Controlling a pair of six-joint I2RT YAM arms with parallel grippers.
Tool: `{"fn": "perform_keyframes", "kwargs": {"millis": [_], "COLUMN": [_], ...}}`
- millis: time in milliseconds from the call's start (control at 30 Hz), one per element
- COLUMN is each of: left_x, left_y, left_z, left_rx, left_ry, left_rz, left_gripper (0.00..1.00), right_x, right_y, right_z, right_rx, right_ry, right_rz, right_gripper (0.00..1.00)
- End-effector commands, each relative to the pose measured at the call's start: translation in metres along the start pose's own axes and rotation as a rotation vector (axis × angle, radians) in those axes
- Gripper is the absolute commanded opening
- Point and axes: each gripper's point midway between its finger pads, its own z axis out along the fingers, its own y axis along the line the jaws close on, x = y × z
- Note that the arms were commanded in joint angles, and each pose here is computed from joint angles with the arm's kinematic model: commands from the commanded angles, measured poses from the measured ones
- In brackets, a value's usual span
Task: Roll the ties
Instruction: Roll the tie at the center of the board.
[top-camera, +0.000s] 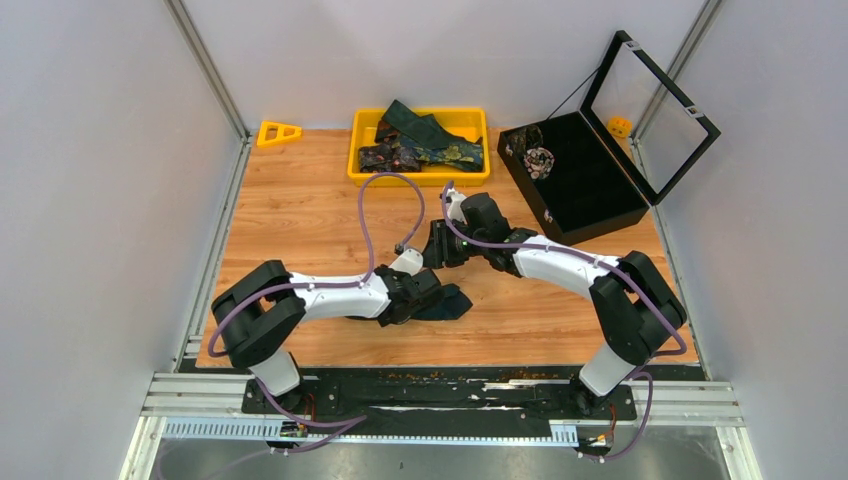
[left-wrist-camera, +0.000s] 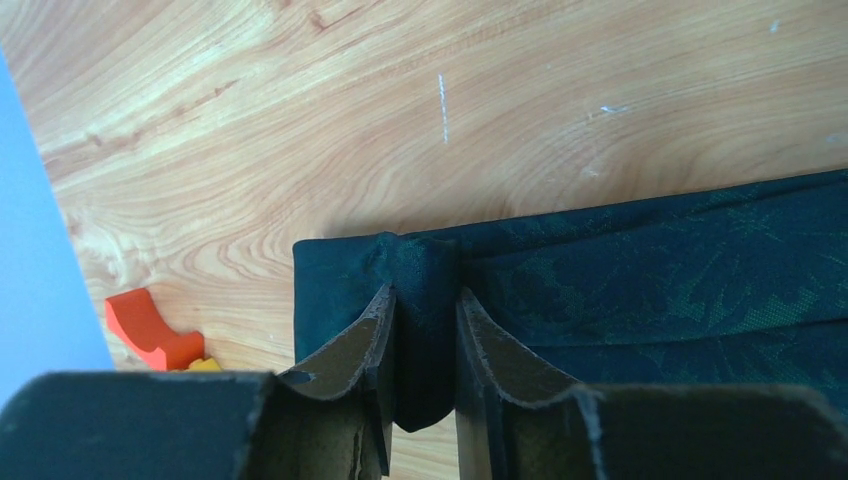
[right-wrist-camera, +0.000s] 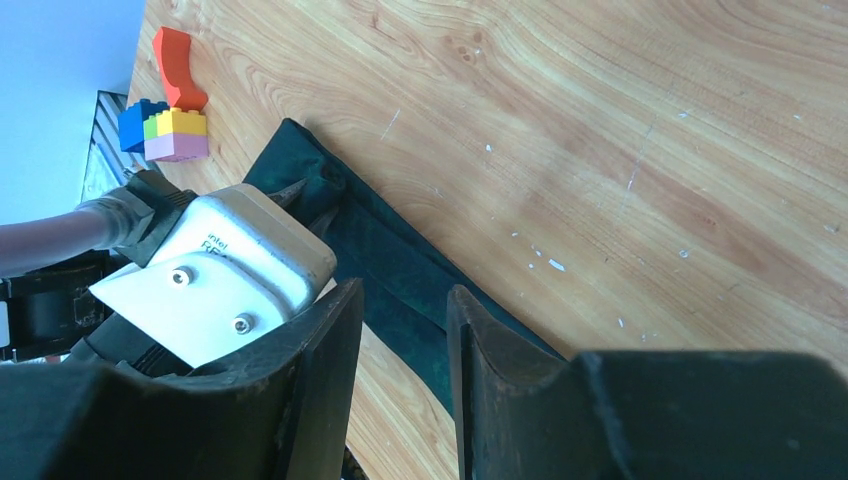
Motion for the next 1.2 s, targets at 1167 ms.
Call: {"fn": "perform_keyframes", "kwargs": {"millis": [1167], "left_x": [-0.014], "left_y": [0.057], "left_z": [-0.067], "left_rx": [0.324], "left_ry": [-0.222], "left_rz": [-0.478], "left_gripper": [0.69], "right_x": [0.007], "right_y": [0.082], "right_z": [0.035], "right_rx": [-0.187], "right_ry": [0.062], "right_rz": [-0.127], "right_gripper": [0.38]}}
